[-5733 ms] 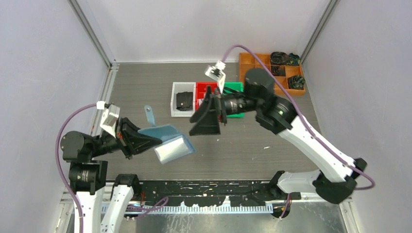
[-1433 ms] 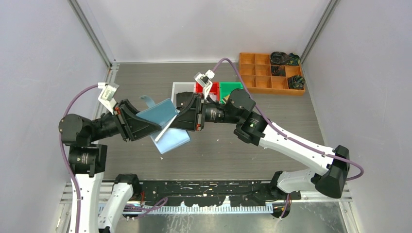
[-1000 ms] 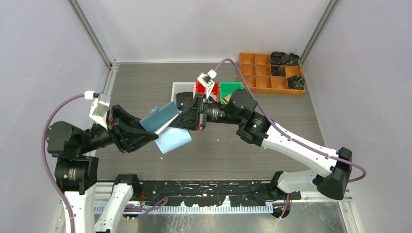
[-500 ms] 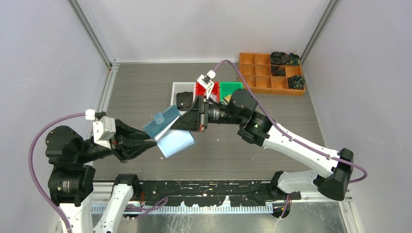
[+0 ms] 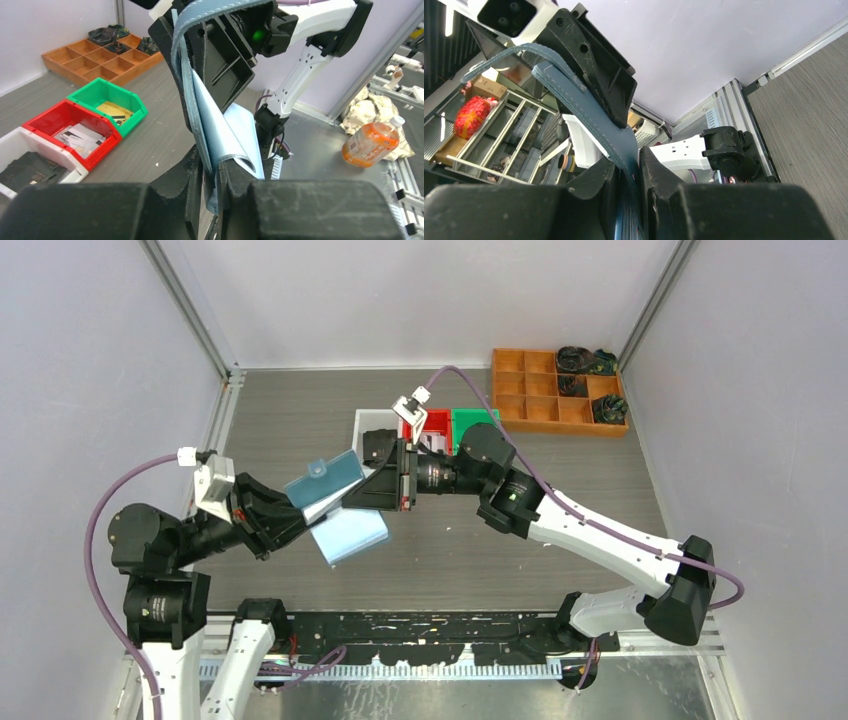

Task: Take the credit cards out of the card holder
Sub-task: Open the card holder.

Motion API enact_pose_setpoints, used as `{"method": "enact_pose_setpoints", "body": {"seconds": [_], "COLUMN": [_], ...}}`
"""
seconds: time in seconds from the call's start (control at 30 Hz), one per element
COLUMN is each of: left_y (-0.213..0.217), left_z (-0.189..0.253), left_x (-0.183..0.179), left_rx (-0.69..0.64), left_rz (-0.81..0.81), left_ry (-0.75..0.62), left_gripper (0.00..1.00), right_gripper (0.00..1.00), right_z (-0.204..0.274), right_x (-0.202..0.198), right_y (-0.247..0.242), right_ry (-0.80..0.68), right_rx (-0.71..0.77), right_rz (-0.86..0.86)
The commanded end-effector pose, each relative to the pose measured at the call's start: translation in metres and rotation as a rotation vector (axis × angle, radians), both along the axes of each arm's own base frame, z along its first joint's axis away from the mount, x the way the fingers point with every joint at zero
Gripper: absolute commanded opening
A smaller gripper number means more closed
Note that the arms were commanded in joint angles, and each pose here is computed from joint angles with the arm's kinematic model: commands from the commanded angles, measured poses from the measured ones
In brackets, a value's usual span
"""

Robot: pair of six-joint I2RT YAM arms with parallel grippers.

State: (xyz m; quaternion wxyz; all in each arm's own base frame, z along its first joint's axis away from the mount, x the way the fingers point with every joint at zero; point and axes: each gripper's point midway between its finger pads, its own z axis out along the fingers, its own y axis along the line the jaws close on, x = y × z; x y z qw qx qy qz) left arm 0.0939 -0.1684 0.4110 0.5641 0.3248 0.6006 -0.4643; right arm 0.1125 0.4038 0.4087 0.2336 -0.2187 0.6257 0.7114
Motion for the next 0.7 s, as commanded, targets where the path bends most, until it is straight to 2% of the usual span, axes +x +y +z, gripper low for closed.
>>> {"method": "enact_pose_setpoints", "body": {"seconds": [0.0, 0.03, 0.13, 0.23, 0.3, 0.47, 0.53, 0.67], "left_y": [-0.001, -0.001, 0.001, 0.001, 0.003, 0.005, 0.005, 0.004], "left_z": [0.021, 0.020, 0.020, 0.024, 0.026, 0.031, 0.037, 0.046], "left_x": [0.002, 0.004, 0.008, 0.011, 0.017, 0.021, 0.021, 0.017], "left_rx": [-0.063, -0.065, -0.081, -0.130, -0.185, -0.273, -0.294, -0.314], "left_rz": [0.008, 0.017, 0.049, 0.064, 0.096, 0.127, 0.127, 0.105], "left_ry": [-0.022, -0.023, 0.002, 0.051, 0.102, 0.195, 0.215, 0.231], "left_gripper": [0.12, 0.08, 0.00, 0.00, 0.00, 0.00, 0.00, 0.00], "right_gripper": [0.15, 0.19, 0.38, 0.54, 0.60, 0.61, 0.56, 0.52], "right_z": [0.043, 0.043, 0.044, 0.044, 0.043, 0.035, 0.033, 0.028], "right_x": [-0.018, -0.019, -0.023, -0.033, -0.038, -0.046, -0.051, -0.052], "right_y": [-0.005, -0.005, -0.007, -0.014, -0.019, -0.036, -0.046, -0.056], "right_ry": [-0.085, -0.087, -0.099, -0.119, -0.131, -0.145, -0.158, -0.172], "right_rx": [0.128, 0.132, 0.136, 0.153, 0.170, 0.188, 0.198, 0.208], "right_rz": [0.049, 0.057, 0.075, 0.117, 0.132, 0.114, 0.104, 0.067]}}
